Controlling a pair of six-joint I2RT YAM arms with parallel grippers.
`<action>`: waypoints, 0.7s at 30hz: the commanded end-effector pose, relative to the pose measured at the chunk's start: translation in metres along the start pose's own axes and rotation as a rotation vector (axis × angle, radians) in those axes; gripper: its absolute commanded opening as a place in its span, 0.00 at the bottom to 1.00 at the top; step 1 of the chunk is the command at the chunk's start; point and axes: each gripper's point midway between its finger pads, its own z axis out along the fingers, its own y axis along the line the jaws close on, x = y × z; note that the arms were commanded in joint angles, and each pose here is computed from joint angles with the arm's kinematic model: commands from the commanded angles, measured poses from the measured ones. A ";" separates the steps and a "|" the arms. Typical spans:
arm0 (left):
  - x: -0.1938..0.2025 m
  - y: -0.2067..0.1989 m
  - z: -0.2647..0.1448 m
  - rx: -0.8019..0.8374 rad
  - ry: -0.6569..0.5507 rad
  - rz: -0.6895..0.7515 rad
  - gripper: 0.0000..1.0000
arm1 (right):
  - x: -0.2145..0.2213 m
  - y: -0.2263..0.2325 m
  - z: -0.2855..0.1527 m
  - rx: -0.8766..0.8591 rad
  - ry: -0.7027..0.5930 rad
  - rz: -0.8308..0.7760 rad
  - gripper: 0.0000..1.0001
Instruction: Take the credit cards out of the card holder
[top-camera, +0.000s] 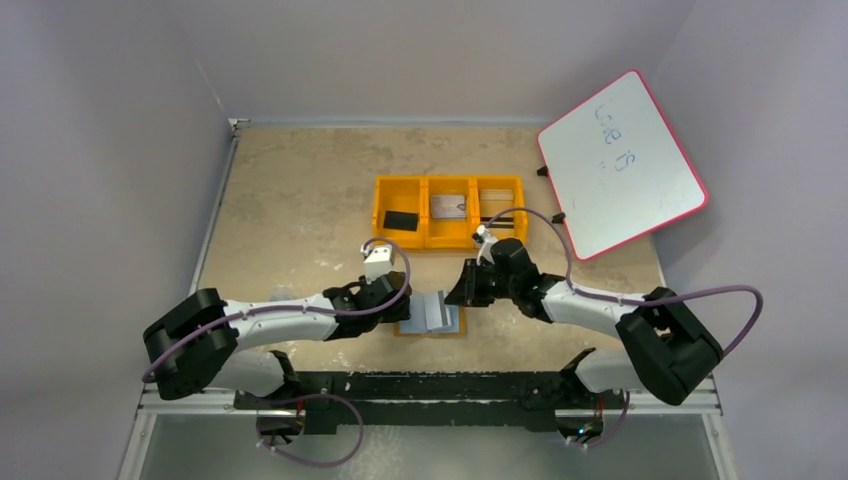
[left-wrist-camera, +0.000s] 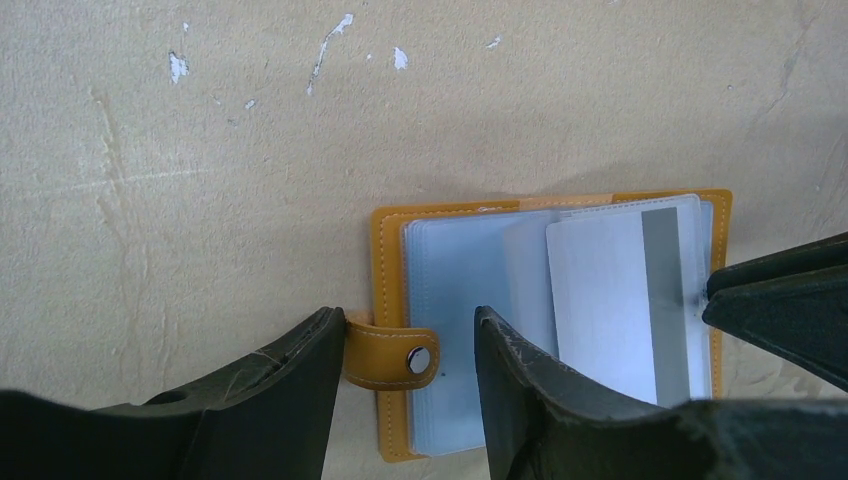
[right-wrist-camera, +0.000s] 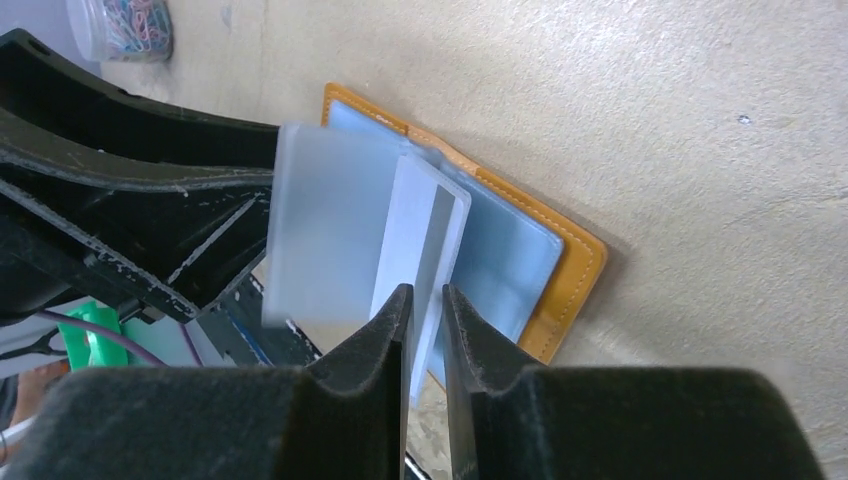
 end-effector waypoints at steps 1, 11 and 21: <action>-0.007 -0.011 -0.002 0.048 -0.028 -0.038 0.49 | -0.013 0.025 -0.001 -0.093 -0.008 -0.048 0.20; -0.022 -0.002 -0.012 0.012 -0.088 -0.076 0.48 | -0.009 -0.006 0.004 0.068 -0.006 -0.014 0.20; -0.059 0.012 -0.044 -0.002 -0.233 -0.181 0.53 | -0.013 -0.017 -0.002 0.140 -0.035 -0.025 0.23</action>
